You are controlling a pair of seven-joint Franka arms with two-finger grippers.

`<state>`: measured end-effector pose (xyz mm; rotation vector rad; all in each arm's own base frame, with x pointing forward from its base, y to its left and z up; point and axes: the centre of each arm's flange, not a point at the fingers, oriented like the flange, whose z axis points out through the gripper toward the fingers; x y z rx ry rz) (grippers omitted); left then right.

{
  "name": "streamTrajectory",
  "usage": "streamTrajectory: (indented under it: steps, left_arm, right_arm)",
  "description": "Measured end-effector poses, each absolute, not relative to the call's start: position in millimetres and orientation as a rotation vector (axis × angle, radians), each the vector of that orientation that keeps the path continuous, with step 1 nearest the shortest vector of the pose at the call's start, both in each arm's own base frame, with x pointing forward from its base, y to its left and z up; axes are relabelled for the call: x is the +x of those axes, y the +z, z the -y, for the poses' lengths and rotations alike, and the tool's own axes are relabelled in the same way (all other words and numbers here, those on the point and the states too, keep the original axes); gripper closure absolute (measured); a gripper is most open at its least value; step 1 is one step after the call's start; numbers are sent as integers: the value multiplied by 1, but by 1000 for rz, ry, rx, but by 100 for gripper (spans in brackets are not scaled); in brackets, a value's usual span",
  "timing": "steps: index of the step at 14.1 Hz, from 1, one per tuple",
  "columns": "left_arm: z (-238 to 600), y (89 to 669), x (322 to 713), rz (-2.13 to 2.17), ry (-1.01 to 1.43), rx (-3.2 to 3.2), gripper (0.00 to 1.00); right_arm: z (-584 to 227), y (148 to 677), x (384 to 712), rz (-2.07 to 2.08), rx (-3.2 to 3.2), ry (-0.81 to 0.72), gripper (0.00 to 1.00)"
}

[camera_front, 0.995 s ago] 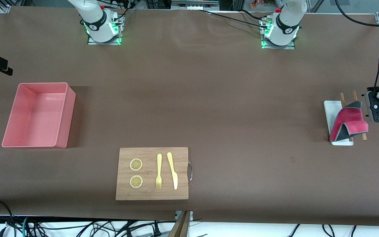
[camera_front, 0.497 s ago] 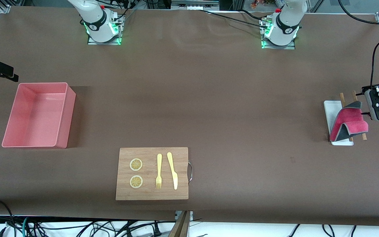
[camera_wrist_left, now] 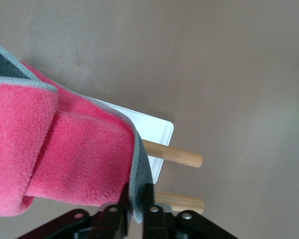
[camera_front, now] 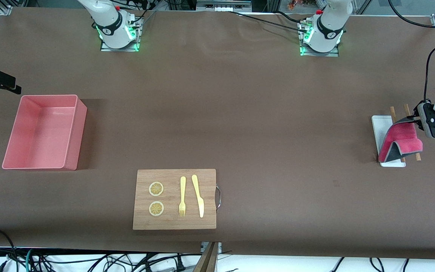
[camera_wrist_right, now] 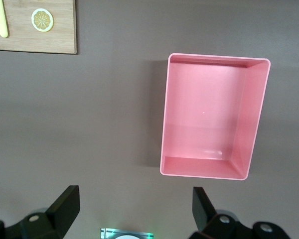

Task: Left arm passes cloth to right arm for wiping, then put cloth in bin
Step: 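Lift the cloth off the rack with the left gripper, then carry the cloth to mid-table with the left gripper while the right gripper approaches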

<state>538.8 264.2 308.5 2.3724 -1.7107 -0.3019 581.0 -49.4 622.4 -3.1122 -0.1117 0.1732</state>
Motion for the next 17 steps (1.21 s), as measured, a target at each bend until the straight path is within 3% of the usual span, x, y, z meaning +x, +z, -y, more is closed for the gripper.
streamTrajectory:
  steps: [1,5,11,17]
  left_arm:
    - [-264,309,539,1710,-302,2373,98]
    - [-260,325,538,1694,-317,2368,98]
    - [-201,422,560,1541,-384,2458,98]
    - [-22,515,595,1409,-435,2606,98]
  right_arm:
    - [49,622,581,112,-3112,173,0]
    - [49,622,581,112,-3112,173,0]
    - [50,609,587,113,-3106,209,0]
    - [50,579,598,119,-3090,300,0]
